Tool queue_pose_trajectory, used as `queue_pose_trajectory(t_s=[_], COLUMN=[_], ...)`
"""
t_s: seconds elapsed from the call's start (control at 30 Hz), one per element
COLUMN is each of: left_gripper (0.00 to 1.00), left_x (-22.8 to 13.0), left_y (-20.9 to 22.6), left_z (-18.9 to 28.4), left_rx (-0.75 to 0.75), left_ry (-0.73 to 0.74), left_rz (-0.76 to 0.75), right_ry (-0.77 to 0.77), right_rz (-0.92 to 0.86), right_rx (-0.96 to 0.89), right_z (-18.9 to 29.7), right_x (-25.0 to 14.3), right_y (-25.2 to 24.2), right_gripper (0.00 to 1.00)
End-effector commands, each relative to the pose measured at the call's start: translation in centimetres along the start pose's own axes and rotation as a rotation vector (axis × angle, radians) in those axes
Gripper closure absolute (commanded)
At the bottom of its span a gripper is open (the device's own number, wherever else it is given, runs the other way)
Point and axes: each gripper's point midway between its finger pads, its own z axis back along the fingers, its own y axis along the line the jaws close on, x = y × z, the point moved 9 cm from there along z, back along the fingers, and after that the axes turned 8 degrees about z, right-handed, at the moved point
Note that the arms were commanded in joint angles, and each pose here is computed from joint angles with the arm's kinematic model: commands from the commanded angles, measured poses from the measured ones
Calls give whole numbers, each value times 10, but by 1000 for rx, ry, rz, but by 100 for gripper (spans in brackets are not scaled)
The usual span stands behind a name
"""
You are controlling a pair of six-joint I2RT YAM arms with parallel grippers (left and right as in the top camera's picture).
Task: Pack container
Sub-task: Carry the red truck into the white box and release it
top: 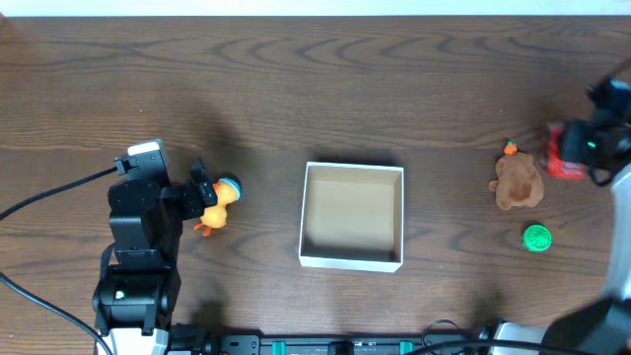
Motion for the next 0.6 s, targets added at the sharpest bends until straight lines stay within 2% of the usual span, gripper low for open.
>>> queue_pose_trajectory(t_s=[0.0, 0.2, 0.37, 0.57], left_gripper=[2, 2, 2, 2], left_x=[10, 10, 9, 2], left_y=[-1, -1, -1, 1], left_z=[5, 5, 4, 4], left_rx=[3, 3, 6, 19], left_ry=[-31, -31, -22, 18], left_rz=[10, 10, 8, 2], right_ry=[-149, -218, -143, 2], right_rz=[4, -25, -42, 52], right_rx=[100, 288, 367, 418], right_z=[45, 79, 81, 65], right_x=[23, 27, 13, -11], right_y=[60, 155, 217, 268], right_gripper=[99, 99, 99, 99])
